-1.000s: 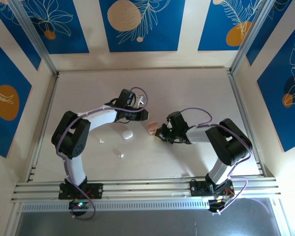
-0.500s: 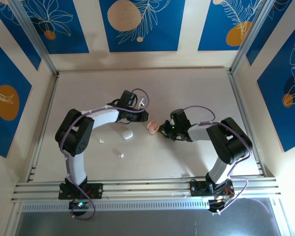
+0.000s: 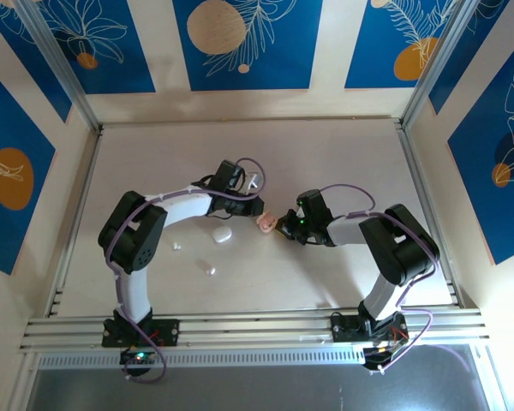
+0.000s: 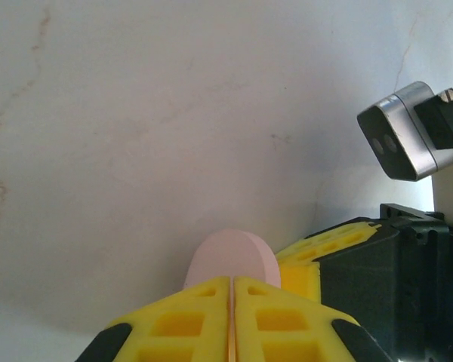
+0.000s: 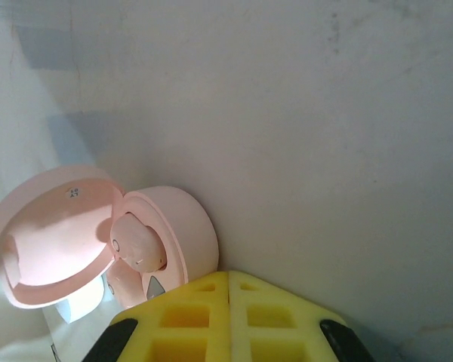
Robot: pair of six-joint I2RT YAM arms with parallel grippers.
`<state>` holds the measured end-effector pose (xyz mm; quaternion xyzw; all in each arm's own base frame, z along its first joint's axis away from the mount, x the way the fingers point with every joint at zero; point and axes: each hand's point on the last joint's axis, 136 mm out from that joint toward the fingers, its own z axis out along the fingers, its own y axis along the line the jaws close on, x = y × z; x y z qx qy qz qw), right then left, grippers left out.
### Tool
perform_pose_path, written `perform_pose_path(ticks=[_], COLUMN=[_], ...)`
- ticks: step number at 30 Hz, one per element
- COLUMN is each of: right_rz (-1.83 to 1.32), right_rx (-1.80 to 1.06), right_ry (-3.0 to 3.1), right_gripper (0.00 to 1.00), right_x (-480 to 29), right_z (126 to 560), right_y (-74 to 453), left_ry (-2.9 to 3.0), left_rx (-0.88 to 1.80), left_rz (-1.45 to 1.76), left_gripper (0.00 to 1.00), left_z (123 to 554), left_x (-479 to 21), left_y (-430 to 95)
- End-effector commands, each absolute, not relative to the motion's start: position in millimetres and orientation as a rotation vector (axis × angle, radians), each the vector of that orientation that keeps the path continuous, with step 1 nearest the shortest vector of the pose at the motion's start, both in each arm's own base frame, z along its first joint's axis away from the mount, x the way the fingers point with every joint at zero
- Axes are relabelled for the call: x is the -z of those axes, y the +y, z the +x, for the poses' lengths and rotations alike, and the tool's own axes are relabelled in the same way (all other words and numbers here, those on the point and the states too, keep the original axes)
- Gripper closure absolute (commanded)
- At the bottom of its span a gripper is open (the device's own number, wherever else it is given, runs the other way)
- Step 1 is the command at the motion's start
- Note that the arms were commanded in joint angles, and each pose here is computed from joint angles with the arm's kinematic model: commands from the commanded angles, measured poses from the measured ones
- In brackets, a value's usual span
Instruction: Insert the wireless bluetooth earbuds into the charging case
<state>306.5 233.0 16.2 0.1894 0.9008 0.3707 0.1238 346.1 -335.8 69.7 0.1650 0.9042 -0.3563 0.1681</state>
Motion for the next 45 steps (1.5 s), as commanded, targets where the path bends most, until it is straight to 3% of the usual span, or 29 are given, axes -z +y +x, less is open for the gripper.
perform_pose_path(ticks=[1, 12, 16, 21, 33, 39, 45], right_rz=[0.54, 0.552, 0.506, 0.328, -0.043, -0.138, -0.171], right_rx=[-1.074, -1.012, -0.963, -0.918, -0.723, -0.714, -0.724], right_ry=[2.626, 2.634, 2.611, 2.618, 2.645, 2.624, 2.633], right_gripper=[1.0, 1.0, 1.0, 0.98, 0.76, 0.54, 0.31], right_x=[-15, -23, -42, -73, -126, -141, -139], right_z=[311, 296, 284, 279, 259, 239, 222], right_y=[235, 220, 208, 210, 208, 207, 207], left_ry=[2.609, 2.563, 2.495, 2.382, 1.981, 1.807, 1.702], left_rx=[1.022, 1.046, 1.012, 0.944, 0.829, 0.816, 0.774], left_rz=[0.469, 0.479, 0.485, 0.496, 0.424, 0.383, 0.322], left_gripper=[0.92, 0.91, 0.83, 0.65, 0.27, 0.0, 0.0], left_z=[335, 326, 327, 325, 274, 244, 231], left_x=[-60, -81, -111, -154, -227, -234, -226], left_y=[-338, -342, -334, -318, -243, -210, -185])
